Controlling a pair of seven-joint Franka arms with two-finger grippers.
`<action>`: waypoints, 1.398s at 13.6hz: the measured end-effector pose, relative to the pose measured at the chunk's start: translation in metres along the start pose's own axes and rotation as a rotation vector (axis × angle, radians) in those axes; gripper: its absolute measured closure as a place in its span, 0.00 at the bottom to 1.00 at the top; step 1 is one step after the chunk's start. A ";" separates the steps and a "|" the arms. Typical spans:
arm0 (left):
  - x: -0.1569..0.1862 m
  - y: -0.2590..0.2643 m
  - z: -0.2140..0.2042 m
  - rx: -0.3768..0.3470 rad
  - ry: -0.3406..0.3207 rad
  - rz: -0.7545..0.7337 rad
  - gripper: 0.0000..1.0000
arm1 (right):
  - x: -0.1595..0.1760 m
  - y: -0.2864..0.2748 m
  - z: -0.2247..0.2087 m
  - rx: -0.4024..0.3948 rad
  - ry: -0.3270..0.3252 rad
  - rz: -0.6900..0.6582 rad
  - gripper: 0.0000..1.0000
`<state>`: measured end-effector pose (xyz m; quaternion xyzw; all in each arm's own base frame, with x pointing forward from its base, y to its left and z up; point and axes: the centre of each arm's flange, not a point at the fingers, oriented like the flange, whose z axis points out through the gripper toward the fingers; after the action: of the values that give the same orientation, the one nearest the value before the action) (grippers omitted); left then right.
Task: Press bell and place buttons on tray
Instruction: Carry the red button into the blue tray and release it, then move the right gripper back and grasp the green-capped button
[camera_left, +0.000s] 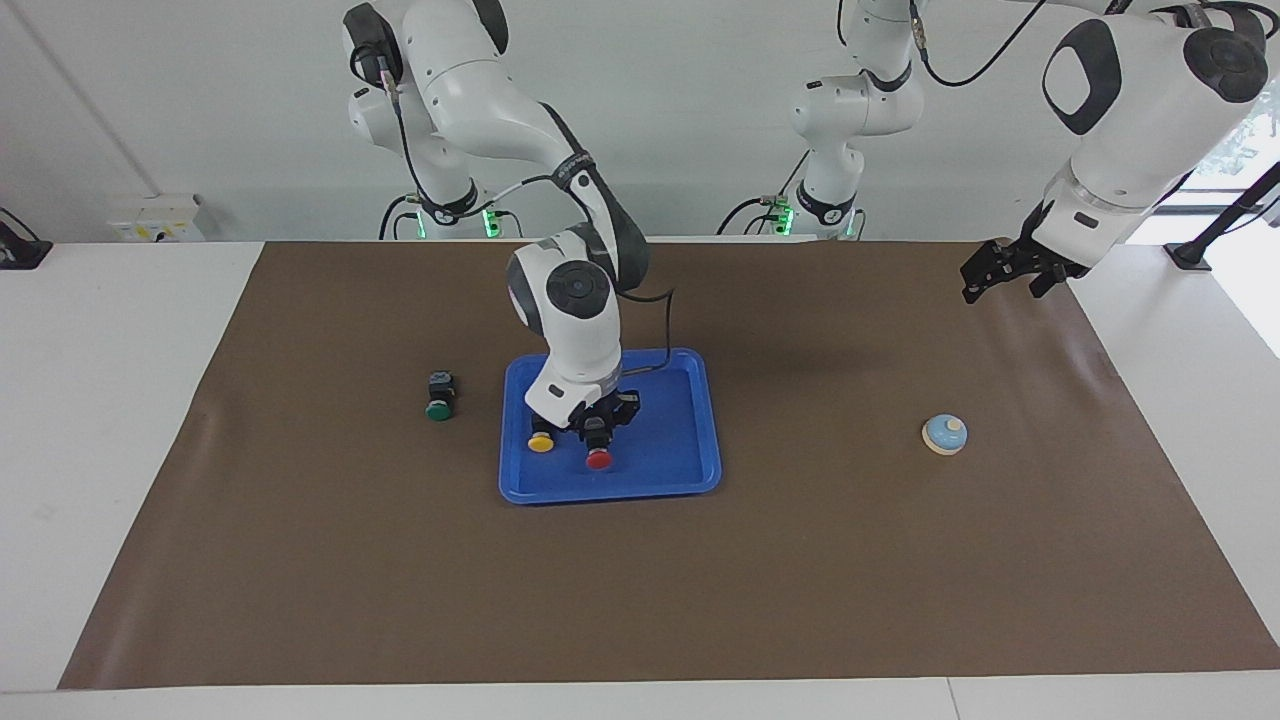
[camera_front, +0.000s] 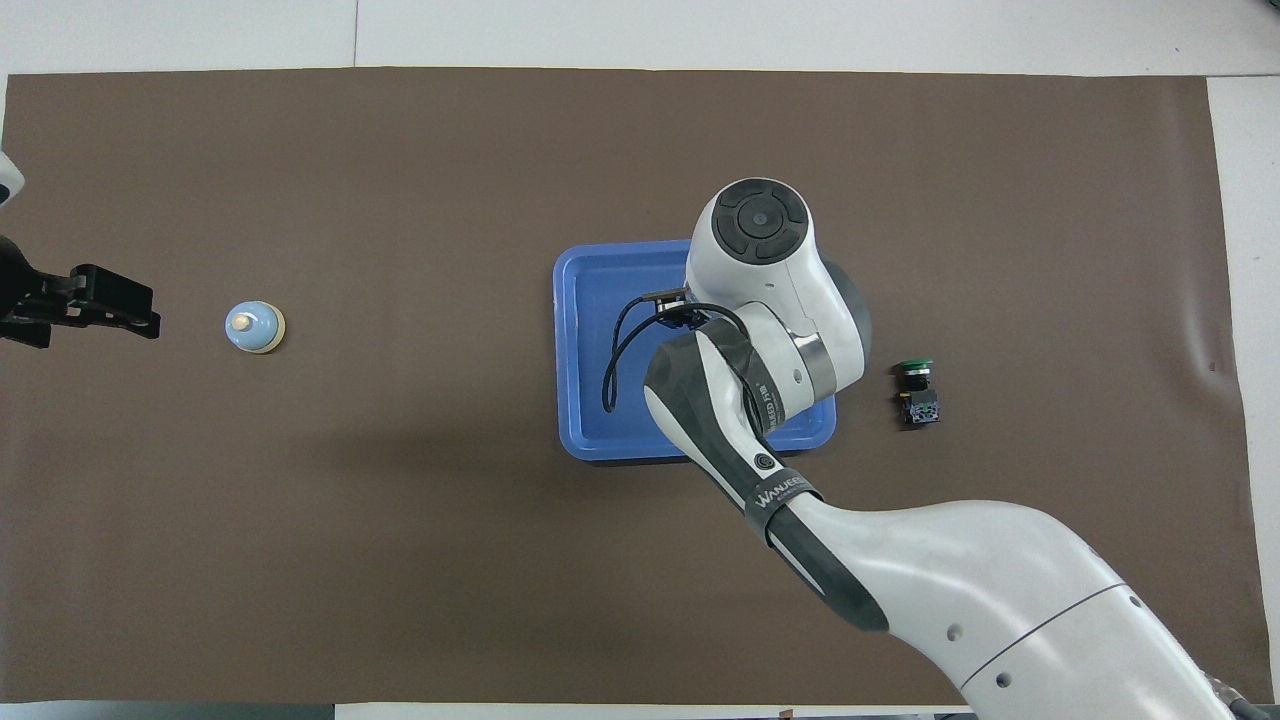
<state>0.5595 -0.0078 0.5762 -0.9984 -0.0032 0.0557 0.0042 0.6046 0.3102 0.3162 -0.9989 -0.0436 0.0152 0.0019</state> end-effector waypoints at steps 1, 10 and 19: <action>0.000 0.000 0.000 0.000 0.000 0.000 0.00 | -0.002 0.001 0.003 -0.002 -0.007 0.001 0.52; 0.000 0.000 0.000 0.000 0.000 0.000 0.00 | 0.004 0.112 -0.113 -0.009 -0.038 0.075 0.00; 0.000 0.000 0.000 0.000 0.000 0.000 0.00 | -0.064 0.240 -0.037 0.007 -0.132 0.024 0.00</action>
<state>0.5595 -0.0078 0.5762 -0.9984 -0.0032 0.0557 0.0042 0.5633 0.0654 0.3540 -0.9962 -0.0316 0.0812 0.0022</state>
